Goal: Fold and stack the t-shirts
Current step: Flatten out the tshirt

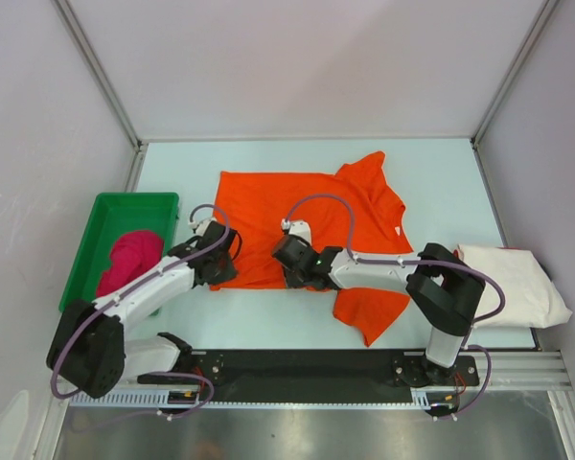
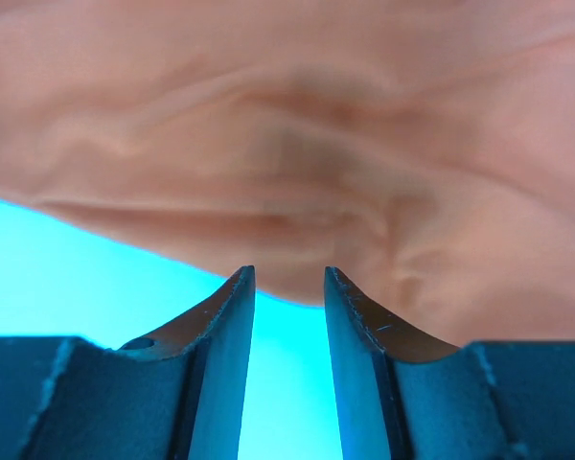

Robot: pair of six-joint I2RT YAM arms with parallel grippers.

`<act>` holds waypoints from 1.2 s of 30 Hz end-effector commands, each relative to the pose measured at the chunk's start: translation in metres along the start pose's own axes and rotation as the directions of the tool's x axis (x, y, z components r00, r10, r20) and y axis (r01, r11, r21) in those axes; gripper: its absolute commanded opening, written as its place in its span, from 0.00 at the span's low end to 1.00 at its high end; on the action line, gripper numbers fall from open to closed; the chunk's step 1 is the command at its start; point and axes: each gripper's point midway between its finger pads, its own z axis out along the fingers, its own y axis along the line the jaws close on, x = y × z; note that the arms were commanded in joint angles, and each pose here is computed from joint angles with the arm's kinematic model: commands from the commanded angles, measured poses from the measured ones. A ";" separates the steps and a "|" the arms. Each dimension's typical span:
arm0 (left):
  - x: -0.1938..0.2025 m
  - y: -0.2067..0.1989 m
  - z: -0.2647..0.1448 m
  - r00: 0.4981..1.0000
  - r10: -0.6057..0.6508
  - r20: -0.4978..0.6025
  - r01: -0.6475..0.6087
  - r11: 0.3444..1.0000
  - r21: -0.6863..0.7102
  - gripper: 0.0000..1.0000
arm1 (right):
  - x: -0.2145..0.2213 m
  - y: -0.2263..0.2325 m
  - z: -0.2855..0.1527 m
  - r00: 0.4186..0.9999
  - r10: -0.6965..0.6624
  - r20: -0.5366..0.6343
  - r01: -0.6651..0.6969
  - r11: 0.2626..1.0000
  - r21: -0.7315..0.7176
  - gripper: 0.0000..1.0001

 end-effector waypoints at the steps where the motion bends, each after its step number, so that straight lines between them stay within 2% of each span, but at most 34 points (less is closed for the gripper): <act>1: -0.007 -0.023 0.012 1.000 0.022 0.013 -0.023 0.997 0.069 0.21 | 0.001 0.013 -0.005 0.998 -0.052 0.020 0.052 0.999 0.015 0.40; 16: 0.006 -0.016 0.045 0.995 0.060 -0.083 -0.064 0.997 -0.038 0.21 | 0.029 -0.008 0.011 0.998 -0.045 -0.051 0.049 0.995 0.085 0.38; 24: 0.003 -0.018 0.043 0.995 0.056 -0.078 -0.059 0.998 -0.032 0.26 | -0.010 0.011 -0.011 0.998 -0.030 0.061 0.028 0.999 0.026 0.38; 28: 0.000 -0.022 0.040 0.996 0.051 -0.069 -0.052 0.999 -0.015 0.27 | -0.014 0.011 0.003 0.999 -0.038 0.036 0.036 0.998 0.053 0.38; 30: -0.001 -0.023 0.039 0.996 0.052 -0.070 -0.053 0.999 -0.012 0.27 | -0.004 0.003 0.017 0.999 -0.039 -0.009 0.039 0.996 0.077 0.35; 32: -0.001 -0.023 0.040 0.996 0.054 -0.073 -0.055 0.998 -0.016 0.27 | 0.006 -0.004 0.023 0.999 -0.028 -0.038 0.031 0.995 0.098 0.25; 34: -0.002 -0.023 0.040 0.996 0.054 -0.077 -0.056 0.998 -0.022 0.27 | 0.021 -0.012 0.026 0.997 -0.027 -0.077 0.036 0.992 0.117 0.09; 36: -0.002 -0.023 0.039 0.995 0.053 -0.079 -0.055 0.998 -0.023 0.26 | 0.028 -0.017 0.025 0.996 -0.008 -0.089 0.019 0.991 0.130 0.00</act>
